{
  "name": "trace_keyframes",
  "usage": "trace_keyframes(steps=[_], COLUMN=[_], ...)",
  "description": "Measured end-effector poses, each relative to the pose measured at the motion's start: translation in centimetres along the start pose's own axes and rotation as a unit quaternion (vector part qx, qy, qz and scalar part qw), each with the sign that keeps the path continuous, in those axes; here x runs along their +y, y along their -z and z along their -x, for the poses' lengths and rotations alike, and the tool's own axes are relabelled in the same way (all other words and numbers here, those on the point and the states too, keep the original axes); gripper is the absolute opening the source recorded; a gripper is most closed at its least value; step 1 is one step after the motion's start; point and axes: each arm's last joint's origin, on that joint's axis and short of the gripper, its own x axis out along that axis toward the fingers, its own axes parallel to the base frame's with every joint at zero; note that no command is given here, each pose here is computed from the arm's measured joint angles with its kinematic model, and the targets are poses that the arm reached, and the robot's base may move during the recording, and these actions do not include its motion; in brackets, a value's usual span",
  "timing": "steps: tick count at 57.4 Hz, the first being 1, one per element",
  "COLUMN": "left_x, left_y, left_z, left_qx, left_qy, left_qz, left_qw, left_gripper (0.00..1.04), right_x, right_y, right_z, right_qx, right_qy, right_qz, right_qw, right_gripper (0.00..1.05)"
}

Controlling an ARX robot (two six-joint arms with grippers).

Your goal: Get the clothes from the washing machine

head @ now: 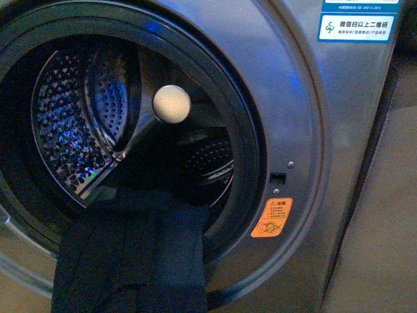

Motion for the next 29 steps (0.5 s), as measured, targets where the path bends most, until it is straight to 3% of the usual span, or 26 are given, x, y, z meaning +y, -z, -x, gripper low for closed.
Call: trace_keyframes(steps=[9, 16, 29], left_x=[0.3, 0.6, 0.1], left_y=[-1.9, -0.8, 1.8], left_z=[-7.1, -12.0, -18.4], left_qx=[0.045, 0.111, 0.176], left_qy=[0.000, -0.003, 0.006], left_qz=[-0.001, -0.006, -0.033], left_qw=[0.999, 0.994, 0.984], left_gripper=[0.98, 0.98, 0.98], right_x=[0.0, 0.0, 0.0], right_y=[0.0, 0.0, 0.0], right_z=[0.0, 0.0, 0.0], right_qx=[0.000, 0.000, 0.000], right_qy=[0.001, 0.000, 0.000], right_qz=[0.000, 0.000, 0.000], right_qw=[1.000, 1.000, 1.000], right_gripper=[0.97, 0.97, 0.97])
